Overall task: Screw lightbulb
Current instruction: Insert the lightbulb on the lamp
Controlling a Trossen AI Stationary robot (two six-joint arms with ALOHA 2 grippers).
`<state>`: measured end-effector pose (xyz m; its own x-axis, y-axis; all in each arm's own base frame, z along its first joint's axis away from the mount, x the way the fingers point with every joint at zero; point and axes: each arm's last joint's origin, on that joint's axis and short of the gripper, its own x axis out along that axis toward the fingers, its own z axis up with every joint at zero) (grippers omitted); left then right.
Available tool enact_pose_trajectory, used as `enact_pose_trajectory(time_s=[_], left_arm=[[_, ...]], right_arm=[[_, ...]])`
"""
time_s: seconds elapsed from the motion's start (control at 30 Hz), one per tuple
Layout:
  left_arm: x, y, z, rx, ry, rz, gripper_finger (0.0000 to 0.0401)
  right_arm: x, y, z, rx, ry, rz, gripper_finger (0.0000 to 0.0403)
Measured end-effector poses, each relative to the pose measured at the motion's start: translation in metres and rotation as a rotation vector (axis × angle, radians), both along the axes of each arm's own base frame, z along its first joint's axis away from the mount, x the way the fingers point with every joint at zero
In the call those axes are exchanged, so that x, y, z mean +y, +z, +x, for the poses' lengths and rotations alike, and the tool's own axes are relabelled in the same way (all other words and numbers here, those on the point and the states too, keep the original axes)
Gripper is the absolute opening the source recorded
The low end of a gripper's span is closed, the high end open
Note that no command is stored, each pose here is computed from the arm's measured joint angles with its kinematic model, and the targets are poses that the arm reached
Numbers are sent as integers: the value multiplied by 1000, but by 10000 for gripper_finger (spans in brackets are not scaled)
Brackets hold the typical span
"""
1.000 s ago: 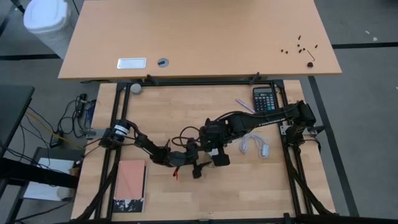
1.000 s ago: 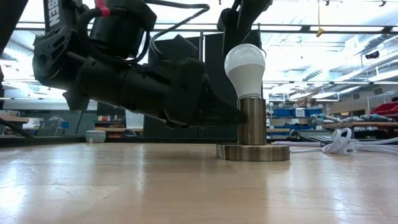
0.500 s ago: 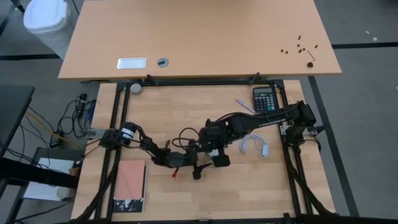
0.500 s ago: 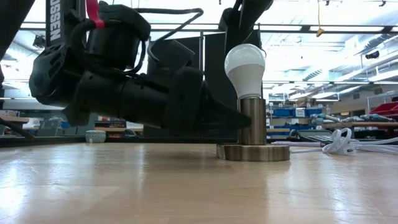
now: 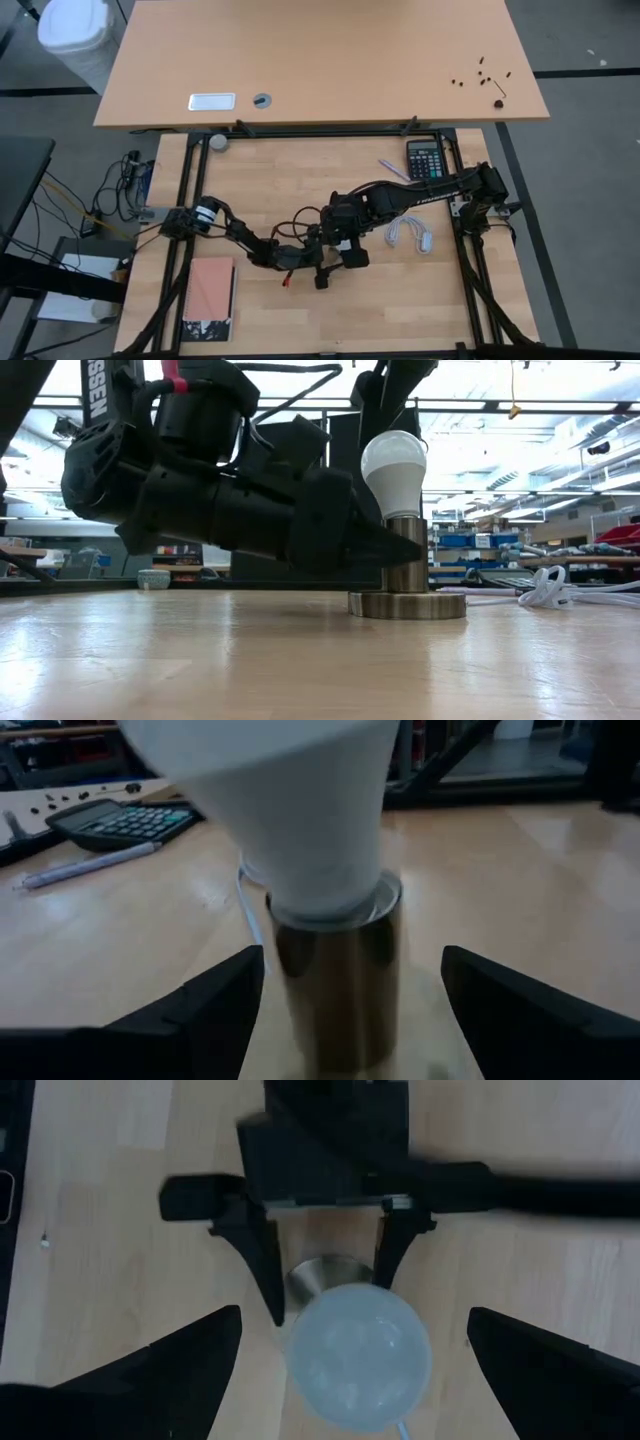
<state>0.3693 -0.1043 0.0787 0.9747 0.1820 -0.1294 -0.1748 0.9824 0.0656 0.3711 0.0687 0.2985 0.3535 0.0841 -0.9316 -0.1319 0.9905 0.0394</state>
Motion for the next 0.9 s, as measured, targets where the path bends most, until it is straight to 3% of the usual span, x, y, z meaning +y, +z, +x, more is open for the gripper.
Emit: enact_pose_trajectory(time_s=[0.4, 0.9], left_arm=[[4, 0, 1, -1, 18, -26, 244], [4, -2, 1, 19, 16, -22, 234]], right_arm=[[1, 1, 1, -17, -21, -8, 383], [4, -4, 7, -29, 30, 0, 396]])
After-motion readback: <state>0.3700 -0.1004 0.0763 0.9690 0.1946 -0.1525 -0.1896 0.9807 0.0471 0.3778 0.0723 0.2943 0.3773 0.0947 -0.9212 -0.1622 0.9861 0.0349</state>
